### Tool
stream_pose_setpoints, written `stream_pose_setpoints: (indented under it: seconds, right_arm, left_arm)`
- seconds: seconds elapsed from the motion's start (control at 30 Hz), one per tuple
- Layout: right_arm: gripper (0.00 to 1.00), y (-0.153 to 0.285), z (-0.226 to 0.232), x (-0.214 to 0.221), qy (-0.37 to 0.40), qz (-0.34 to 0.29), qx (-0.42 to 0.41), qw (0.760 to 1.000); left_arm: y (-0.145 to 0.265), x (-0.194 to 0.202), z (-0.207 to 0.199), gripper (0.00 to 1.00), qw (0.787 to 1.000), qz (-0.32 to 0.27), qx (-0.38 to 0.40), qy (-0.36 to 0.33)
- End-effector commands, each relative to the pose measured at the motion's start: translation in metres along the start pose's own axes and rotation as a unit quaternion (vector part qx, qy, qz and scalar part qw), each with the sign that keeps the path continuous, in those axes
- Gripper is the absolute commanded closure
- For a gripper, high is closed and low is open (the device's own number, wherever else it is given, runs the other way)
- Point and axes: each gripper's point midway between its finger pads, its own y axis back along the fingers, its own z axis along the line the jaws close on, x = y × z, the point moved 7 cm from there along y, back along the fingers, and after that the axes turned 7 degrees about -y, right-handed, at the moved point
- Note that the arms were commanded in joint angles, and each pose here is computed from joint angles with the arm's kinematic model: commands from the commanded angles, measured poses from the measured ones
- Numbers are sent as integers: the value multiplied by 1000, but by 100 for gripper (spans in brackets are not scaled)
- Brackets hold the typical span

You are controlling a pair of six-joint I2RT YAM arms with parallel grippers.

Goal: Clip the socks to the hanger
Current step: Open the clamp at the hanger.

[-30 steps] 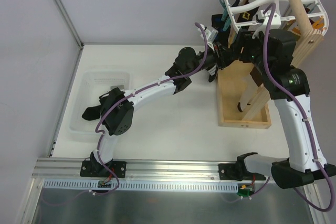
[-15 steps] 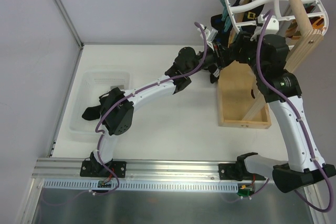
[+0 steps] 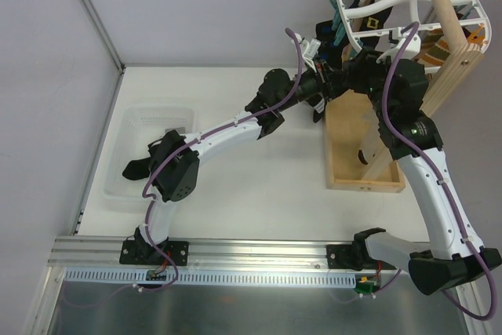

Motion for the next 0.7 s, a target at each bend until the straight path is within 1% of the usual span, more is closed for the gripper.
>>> stream_pose_setpoints:
  seconds: [0.0, 0.27, 0.33, 0.43, 0.53, 0.67]
  right_arm:
    - [46, -2, 3, -30, -35, -84, -7, 996]
    - [44, -7, 4, -38, -55, -104, -4, 993]
    - [45, -9, 5, -40, -59, -105, -2, 993]
    - [50, -12, 6, -41, -60, -104, -2, 993]
    - [60, -15, 5, -39, -56, -98, 2, 994]
    - [81, -15, 4, -39, -56, -99, 7, 993]
  left_arm:
    - [0, -42, -31, 99, 997, -53, 58, -9]
    - [-1, -38, -29, 99, 997, -51, 56, -10]
    - [-1, -37, -27, 99, 997, -51, 52, -8]
    - [-2, -35, -26, 99, 997, -52, 50, -8]
    - [-2, -35, -24, 99, 997, -52, 48, -10]
    - [-2, -34, -24, 99, 997, -50, 48, -12]
